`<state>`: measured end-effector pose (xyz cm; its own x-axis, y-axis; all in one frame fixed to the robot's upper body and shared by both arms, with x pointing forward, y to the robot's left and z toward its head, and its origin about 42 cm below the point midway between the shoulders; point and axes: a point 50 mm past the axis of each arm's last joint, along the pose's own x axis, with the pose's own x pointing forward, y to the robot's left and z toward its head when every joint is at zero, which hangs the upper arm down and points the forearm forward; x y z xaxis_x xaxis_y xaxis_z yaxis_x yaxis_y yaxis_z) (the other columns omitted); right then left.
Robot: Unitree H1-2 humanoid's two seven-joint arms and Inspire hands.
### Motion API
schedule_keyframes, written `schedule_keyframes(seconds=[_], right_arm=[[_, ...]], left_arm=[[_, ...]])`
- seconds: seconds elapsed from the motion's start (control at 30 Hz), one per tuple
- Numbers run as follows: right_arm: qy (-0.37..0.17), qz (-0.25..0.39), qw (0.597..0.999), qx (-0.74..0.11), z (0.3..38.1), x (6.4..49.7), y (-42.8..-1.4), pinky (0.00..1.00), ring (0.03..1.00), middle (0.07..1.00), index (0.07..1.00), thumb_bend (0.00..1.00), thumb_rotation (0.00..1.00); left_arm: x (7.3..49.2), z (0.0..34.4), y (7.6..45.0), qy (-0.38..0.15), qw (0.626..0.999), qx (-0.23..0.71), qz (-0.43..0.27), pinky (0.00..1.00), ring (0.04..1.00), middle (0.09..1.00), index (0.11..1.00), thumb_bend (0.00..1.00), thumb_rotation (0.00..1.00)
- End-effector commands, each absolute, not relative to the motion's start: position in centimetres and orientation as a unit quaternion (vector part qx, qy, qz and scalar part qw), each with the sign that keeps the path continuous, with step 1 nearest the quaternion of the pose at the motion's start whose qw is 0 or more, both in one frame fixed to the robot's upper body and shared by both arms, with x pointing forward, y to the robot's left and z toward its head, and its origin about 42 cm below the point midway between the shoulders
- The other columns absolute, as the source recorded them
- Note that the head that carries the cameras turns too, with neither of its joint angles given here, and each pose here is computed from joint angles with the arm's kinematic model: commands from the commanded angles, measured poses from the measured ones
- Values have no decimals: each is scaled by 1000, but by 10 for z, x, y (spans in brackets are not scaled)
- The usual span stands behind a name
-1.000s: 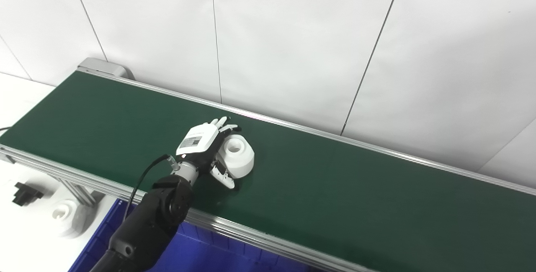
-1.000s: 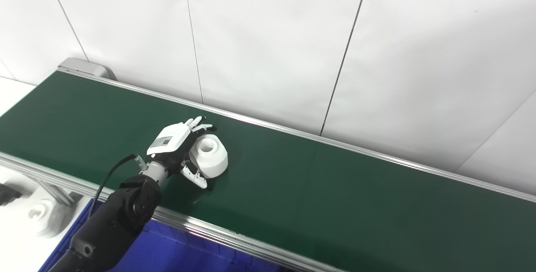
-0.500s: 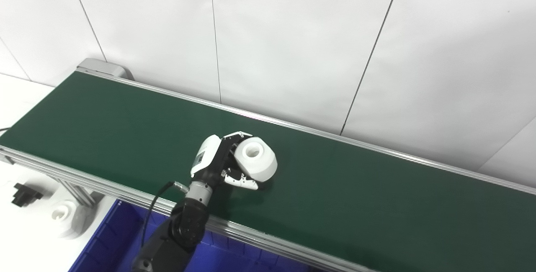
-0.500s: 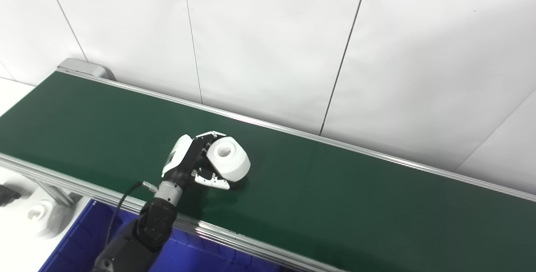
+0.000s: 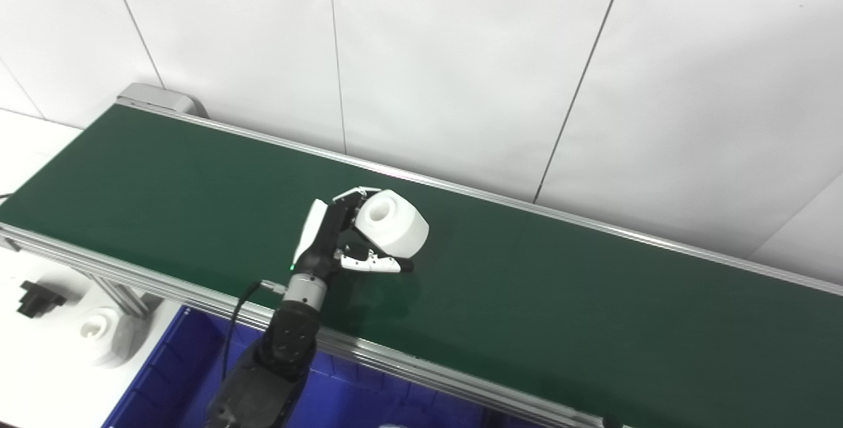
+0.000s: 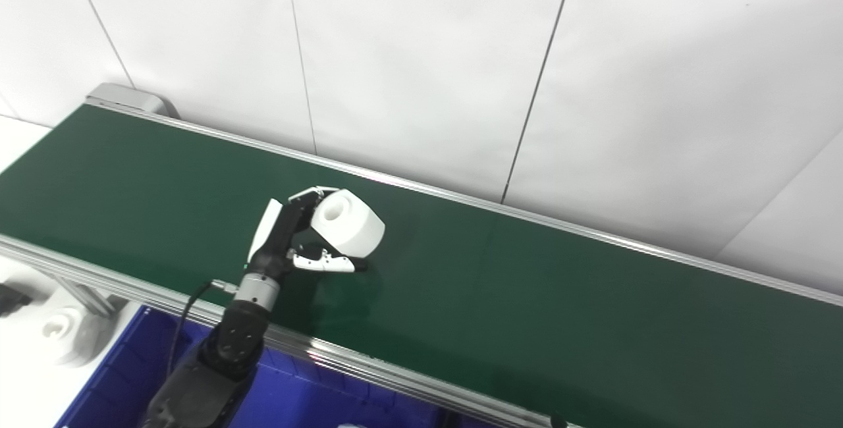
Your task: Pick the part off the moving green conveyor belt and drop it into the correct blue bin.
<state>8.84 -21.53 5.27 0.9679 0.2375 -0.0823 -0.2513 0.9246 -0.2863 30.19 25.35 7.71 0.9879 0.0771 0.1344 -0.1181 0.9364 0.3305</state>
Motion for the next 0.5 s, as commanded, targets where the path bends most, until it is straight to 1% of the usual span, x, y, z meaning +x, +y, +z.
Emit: schedule_keyframes(seconds=[0.0, 0.07, 0.13, 0.33, 0.43, 0.47], right_arm=[[14, 120, 983, -140, 61, 88, -213, 925, 966, 993, 1000, 848, 223], [10, 121, 983, -140, 64, 88, -213, 928, 965, 992, 1000, 844, 220], [9, 123, 982, -145, 66, 88, -213, 920, 960, 990, 1000, 841, 229], [10, 125, 981, -145, 73, 90, -215, 897, 950, 984, 995, 839, 256], [11, 125, 981, -147, 77, 92, -216, 915, 957, 982, 993, 848, 269], [7, 123, 981, -150, 79, 94, -217, 895, 943, 973, 989, 851, 274]], left_arm=[[297, 94, 259, -99, 981, 161, 50, 372, 453, 505, 512, 478, 0], [280, 97, 264, -119, 979, 159, 42, 363, 453, 507, 515, 477, 0], [262, 99, 268, -127, 978, 159, 35, 365, 457, 505, 511, 477, 0], [220, 100, 275, -128, 973, 193, -12, 375, 472, 512, 492, 477, 0], [203, 98, 276, -120, 970, 210, -40, 374, 469, 518, 494, 478, 0], [196, 97, 276, -118, 968, 217, -54, 375, 473, 516, 494, 478, 0]])
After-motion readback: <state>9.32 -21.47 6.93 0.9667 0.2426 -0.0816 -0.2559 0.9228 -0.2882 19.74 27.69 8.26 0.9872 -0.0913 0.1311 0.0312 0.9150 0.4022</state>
